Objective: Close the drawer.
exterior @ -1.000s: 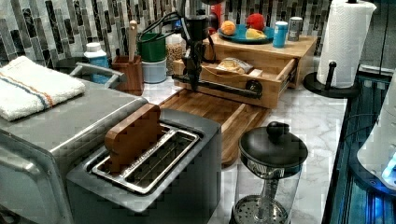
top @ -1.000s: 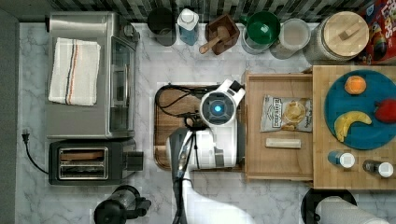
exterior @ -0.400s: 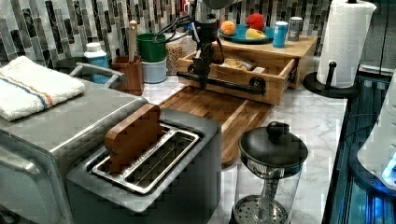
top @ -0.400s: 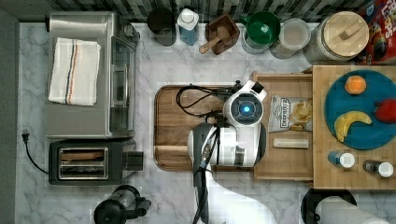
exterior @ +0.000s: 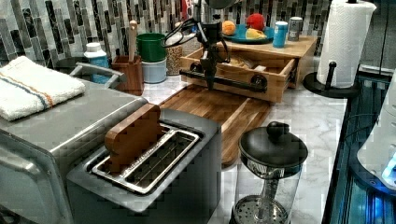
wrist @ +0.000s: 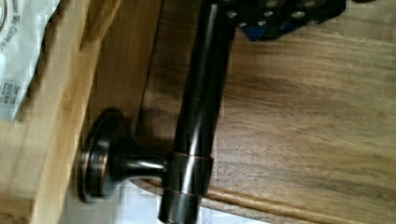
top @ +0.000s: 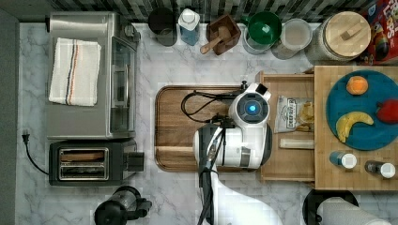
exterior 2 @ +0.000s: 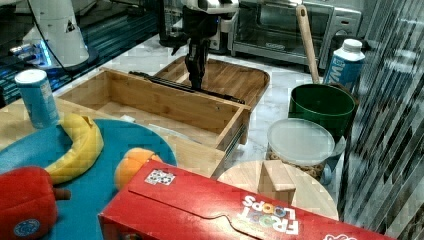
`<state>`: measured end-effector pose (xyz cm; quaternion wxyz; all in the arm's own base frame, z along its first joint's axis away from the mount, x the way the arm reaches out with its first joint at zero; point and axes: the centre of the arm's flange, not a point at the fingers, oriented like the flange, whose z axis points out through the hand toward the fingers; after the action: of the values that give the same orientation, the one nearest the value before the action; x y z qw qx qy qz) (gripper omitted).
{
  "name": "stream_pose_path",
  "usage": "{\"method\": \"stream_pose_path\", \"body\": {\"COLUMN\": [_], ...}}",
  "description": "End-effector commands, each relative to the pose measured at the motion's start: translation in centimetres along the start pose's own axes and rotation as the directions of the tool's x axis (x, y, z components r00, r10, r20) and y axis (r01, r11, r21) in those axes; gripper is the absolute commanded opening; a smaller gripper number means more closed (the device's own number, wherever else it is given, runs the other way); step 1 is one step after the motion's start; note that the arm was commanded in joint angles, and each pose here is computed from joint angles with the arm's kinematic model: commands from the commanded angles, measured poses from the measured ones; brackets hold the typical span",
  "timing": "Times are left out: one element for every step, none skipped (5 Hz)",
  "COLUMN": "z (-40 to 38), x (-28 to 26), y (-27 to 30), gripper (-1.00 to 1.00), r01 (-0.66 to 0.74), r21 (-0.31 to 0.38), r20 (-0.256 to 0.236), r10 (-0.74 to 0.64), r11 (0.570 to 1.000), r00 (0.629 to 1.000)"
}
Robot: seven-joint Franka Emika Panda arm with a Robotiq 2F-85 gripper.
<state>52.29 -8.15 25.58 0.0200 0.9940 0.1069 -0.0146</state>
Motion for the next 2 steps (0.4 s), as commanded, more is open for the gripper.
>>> {"method": "stream_pose_path", "body": {"z": [-2.5, -2.3], "x": [-3.7, -4.9], "y": [17.9, 21.4], "gripper": [-1.0, -1.0], "r01": [-0.075, -0.07], "r21": [-0.078, -0.09], "r20": [-0.068, -0.082], "r10": [0.07, 0.062], "r11": [0.994, 0.993], "r00": [0.995, 0.995]}}
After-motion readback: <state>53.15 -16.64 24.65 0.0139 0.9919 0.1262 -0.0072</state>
